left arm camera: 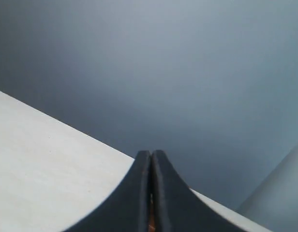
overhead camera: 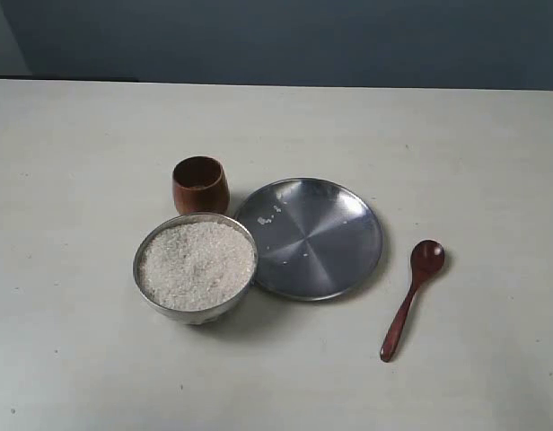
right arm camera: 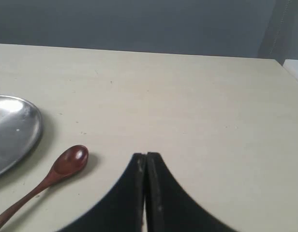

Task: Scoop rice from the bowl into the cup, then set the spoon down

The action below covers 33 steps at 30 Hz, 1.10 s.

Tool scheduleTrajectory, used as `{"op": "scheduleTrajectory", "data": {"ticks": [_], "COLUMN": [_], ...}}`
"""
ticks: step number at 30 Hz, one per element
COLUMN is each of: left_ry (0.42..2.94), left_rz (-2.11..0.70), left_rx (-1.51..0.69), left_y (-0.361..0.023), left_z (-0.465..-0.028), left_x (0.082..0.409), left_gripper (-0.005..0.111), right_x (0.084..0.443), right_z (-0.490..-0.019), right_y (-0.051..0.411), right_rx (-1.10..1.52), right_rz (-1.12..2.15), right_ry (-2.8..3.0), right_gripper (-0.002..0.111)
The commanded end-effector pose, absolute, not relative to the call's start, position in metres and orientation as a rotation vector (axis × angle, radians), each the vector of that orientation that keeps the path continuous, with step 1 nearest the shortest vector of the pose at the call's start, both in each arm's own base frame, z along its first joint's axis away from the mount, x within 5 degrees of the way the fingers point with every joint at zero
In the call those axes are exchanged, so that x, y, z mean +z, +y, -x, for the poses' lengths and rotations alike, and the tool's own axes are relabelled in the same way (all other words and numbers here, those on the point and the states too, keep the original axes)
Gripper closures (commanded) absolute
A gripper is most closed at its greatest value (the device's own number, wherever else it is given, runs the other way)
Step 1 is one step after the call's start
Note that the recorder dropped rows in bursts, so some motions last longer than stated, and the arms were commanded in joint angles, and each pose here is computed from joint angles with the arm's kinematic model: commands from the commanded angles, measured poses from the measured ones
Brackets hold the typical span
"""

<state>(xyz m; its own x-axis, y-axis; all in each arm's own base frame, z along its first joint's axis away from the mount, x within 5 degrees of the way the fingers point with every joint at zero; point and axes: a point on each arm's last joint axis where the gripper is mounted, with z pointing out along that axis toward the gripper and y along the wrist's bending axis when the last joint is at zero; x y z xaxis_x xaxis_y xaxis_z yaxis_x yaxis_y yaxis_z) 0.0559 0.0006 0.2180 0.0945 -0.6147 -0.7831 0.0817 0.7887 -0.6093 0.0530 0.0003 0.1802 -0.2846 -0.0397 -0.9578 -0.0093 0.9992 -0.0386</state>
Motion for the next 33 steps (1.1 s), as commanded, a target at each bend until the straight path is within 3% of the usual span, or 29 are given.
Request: {"op": "scheduleTrajectory", "data": {"ticks": [1,9,15,22,33], "left_ry": [1.389,1.545,1.541,1.681,1.655], "left_rz": [0.552,0.502,0.208,-0.008,-0.105], "left_rx": [-0.634,-0.744,-0.664,-0.547,-0.509], "left_y": [0.0,-0.014,-0.024,-0.031,-0.034], "left_z": [-0.056,-0.054,-0.035,-0.032,-0.035], "left_x": [0.215,0.214,0.268,0.32,0.385], "left_gripper": [0.106,0.106,0.106,0.106,0.106], "right_x": [0.181,0.198,0.239,0.277,0.299], "right_z": [-0.053,-0.056,-0.05,-0.021,-0.014], "right_y": [0.0,-0.003,0.003,0.009,0.007], "right_rx": [-0.027,-0.183,-0.132,0.388,0.751], "right_rz": [0.039,0.147,0.124,-0.033,-0.174], "right_ry": [1.844,1.645,1.184,0.665,0.622], "right_gripper": [0.108,0.108,0.108,0.108,0.108]}}
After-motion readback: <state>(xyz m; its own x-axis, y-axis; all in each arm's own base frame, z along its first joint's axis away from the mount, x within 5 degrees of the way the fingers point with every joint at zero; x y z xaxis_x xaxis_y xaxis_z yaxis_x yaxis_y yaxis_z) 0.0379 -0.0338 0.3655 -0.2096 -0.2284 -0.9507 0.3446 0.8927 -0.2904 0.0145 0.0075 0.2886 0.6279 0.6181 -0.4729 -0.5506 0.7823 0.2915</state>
